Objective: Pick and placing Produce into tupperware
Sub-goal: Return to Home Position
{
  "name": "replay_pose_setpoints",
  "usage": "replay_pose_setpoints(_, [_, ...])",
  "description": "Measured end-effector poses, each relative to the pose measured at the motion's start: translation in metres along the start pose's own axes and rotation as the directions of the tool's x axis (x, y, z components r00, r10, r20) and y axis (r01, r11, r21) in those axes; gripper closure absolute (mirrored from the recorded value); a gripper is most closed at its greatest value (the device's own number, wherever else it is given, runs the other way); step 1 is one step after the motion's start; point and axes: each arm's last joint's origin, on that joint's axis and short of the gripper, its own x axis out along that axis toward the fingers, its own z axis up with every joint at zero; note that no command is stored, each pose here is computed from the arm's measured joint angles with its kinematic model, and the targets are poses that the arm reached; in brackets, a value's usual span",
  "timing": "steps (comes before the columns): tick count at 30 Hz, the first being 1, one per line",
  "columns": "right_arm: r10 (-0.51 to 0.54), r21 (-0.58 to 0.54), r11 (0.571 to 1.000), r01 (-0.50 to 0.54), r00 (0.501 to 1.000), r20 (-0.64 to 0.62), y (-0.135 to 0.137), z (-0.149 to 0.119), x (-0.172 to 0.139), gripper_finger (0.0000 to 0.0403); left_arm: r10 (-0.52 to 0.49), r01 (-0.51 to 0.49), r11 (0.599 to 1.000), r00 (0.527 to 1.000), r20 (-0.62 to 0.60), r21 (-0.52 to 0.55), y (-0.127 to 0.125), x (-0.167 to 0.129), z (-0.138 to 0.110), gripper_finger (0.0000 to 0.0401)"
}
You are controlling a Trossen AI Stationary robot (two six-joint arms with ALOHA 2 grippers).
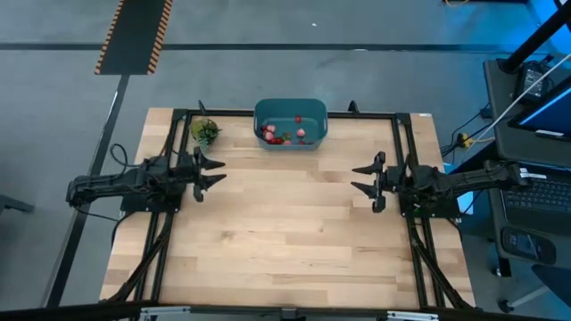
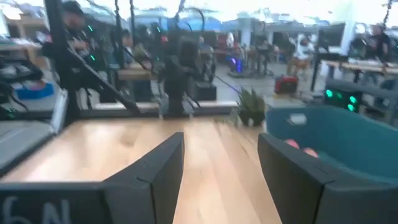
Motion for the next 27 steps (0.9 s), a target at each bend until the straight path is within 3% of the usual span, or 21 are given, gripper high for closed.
replay_pose_setpoints(8, [-0.028,-0.076,0.997,0.025,0.999,-0.044,-0.0008,-0.0043,0.0000,0.0196,0.008,-0.010,0.999,0.999,0.034,0.045,0.0011,0.0020,-0.0040,0.0205])
replay_pose_setpoints(11, [-0.028,-0.089,0.996,0.024,0.999,-0.045,-0.0007,-0.0044,0.0000,0.0196,-0.001,0.002,1.000,1.000,0.031,-0.024,0.0008,0.0021,-0.0041,0.0205])
replay_pose_setpoints(20, [-0.027,0.032,0.999,0.030,0.996,-0.083,-0.0007,-0.0081,-0.0002,0.0196,0.004,-0.003,0.999,0.999,0.032,-0.047,0.0010,0.0021,-0.0041,0.0205])
replay_pose_setpoints(27, [-0.027,0.031,0.999,0.030,0.996,-0.083,-0.0006,-0.0080,-0.0002,0.0196,0.004,-0.003,0.999,0.999,0.032,-0.046,0.0010,0.0021,-0.0041,0.0205])
